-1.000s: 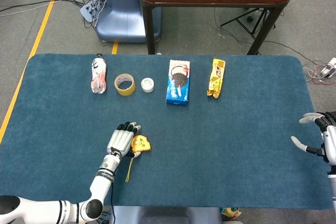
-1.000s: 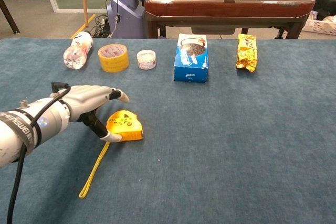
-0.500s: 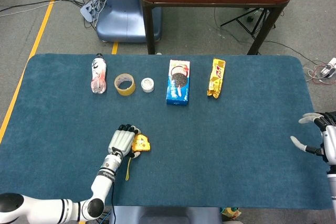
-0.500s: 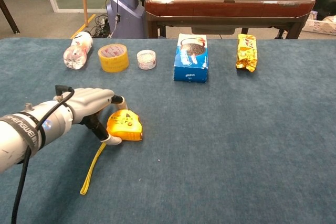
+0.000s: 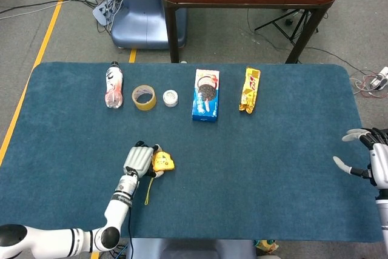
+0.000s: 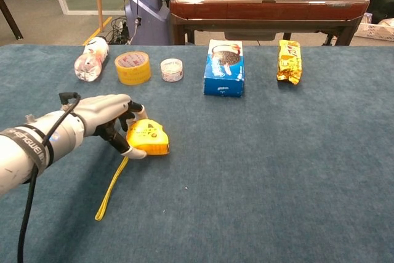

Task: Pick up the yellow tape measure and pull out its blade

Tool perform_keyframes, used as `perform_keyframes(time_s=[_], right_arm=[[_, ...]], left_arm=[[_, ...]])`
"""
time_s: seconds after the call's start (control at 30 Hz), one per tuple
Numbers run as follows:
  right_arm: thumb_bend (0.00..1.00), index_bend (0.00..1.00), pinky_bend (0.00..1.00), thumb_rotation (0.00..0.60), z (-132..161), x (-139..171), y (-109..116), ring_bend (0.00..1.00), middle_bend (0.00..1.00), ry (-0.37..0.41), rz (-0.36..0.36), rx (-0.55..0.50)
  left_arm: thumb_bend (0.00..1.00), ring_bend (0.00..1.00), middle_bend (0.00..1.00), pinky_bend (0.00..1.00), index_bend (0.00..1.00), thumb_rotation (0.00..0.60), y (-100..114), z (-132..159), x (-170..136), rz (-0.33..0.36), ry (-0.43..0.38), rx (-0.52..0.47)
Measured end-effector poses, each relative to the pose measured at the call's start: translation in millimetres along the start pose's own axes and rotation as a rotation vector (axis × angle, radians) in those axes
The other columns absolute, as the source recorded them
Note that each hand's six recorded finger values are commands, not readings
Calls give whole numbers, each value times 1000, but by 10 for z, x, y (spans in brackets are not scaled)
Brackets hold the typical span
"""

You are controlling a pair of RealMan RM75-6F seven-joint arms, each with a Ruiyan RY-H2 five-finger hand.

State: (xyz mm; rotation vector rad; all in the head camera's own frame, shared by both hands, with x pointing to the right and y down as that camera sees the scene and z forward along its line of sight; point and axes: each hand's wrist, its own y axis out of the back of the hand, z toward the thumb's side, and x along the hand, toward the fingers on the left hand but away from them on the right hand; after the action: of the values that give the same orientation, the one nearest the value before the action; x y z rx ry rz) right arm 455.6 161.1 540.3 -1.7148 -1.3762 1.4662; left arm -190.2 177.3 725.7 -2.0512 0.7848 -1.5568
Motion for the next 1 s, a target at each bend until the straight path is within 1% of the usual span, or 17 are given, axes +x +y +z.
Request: perform_keyframes(time_s=[0.07, 0.13, 0.2, 0.33, 0.5, 0.63, 0.73, 0.83, 1.0], right_arm=[[261, 401, 77, 600, 106, -47, -18, 173, 299, 36, 8, 1], [261, 383, 77, 600, 256, -109, -56, 166, 292, 84, 22, 1], [261, 343, 77, 600, 415, -167, -108, 146, 267, 134, 41, -1], [261, 278, 77, 600, 867, -298, -285, 121, 231, 257, 97, -20], [261, 226, 77, 600, 1438, -417, -546, 88, 186, 389, 169, -60], [261, 202, 77, 600, 1934, -496, -747, 70, 162, 478, 231, -100], [261, 201, 77, 600, 2287, -524, -859, 69, 161, 537, 258, -121], [261, 201, 77, 600, 2598, -535, -942, 69, 161, 585, 274, -131], [261, 201, 77, 600, 2995, -529, -1049, 69, 161, 633, 287, -146]], left_arm=[[197, 330, 487, 153, 501, 600, 60, -20, -11, -4, -2, -67], [198, 331, 489, 159, 501, 600, 156, -47, -34, -10, -6, -155], [198, 331, 491, 165, 501, 600, 285, -79, -71, -12, -11, -236], [197, 331, 493, 172, 496, 600, 530, -101, -164, -4, -29, -359], [197, 331, 493, 174, 492, 600, 777, -25, -293, 7, -69, -494], [198, 331, 493, 175, 490, 600, 906, 68, -366, 24, -98, -563], [197, 331, 493, 177, 486, 600, 968, 131, -413, 34, -113, -595], [197, 331, 492, 180, 484, 600, 1012, 195, -456, 36, -126, -624], [197, 331, 492, 182, 484, 600, 1068, 235, -492, 60, -125, -637]])
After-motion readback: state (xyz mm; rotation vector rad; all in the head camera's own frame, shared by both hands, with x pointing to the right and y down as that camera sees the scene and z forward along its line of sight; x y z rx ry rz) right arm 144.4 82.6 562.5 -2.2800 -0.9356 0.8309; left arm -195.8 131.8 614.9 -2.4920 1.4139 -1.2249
